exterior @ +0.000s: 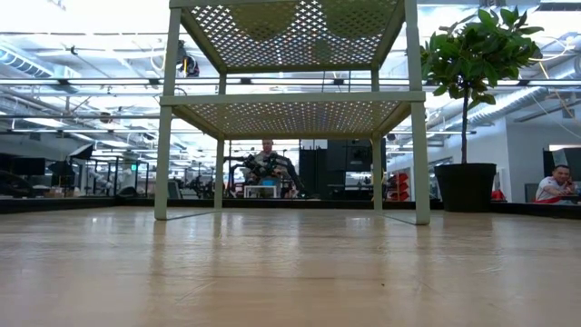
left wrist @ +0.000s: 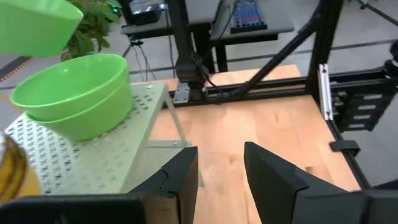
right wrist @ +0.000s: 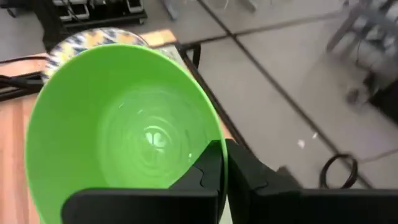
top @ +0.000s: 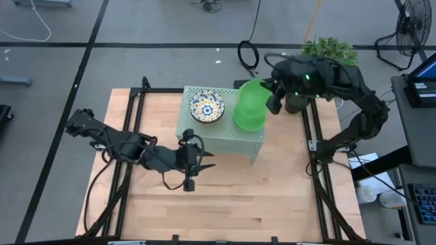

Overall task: Pick & Place Mini bowls
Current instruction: Stack the green bowl on the green bowl on the shelf

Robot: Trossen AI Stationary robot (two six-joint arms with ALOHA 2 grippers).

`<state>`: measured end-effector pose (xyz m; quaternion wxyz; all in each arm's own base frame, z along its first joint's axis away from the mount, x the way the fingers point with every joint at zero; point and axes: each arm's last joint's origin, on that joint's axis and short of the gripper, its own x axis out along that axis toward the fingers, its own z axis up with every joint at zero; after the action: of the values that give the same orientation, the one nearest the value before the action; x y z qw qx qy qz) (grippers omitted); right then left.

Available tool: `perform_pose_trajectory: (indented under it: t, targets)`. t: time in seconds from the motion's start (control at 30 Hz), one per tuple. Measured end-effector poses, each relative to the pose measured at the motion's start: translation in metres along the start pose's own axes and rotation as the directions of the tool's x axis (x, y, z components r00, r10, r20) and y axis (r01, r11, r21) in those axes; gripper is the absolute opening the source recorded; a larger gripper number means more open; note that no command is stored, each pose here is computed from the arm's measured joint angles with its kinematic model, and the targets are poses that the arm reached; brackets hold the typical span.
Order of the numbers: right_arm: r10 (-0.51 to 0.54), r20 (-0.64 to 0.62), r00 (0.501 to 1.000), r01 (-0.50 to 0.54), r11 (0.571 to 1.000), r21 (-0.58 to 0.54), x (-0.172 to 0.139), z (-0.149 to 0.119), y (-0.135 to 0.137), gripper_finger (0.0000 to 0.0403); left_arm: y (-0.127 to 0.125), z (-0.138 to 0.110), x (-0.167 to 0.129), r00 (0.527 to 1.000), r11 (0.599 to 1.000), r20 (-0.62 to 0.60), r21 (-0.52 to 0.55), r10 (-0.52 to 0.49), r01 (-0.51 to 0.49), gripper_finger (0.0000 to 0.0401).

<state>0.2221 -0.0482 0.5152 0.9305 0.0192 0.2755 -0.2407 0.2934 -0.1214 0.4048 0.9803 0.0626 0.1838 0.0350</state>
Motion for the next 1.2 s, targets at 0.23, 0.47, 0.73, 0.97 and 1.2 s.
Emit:
perform_pose_trajectory:
  t: [0.23,0.47,0.73,0.97,1.2]
  targets:
    - [0.105,-0.079,0.991,-0.097,0.991,0.095,0.023,-0.005,-0.024,0.0000,0.000,0.000,0.000,1.000,1.000,0.000,-0.003,-0.010,0.010,0.0131]
    - [0.166,-0.154,0.974,-0.150,0.982,0.115,0.040,-0.016,-0.024,0.0000,-0.006,-0.001,-0.003,1.000,1.000,-0.006,0.008,-0.027,0.027,0.0131]
    - [0.247,-0.179,0.952,-0.226,0.966,0.128,0.041,-0.019,-0.021,0.0000,-0.006,-0.001,-0.003,1.000,1.000,-0.009,0.006,-0.027,0.027,0.0131]
    - [0.263,-0.239,0.935,-0.235,0.962,0.143,0.042,-0.024,-0.020,0.0000,-0.005,-0.001,-0.002,1.000,1.000,-0.010,0.007,-0.023,0.023,0.0131]
    - [0.264,-0.254,0.930,-0.231,0.961,0.152,0.047,-0.024,-0.019,0.0000,-0.005,-0.001,-0.002,1.000,1.000,-0.009,0.007,-0.023,0.023,0.0131]
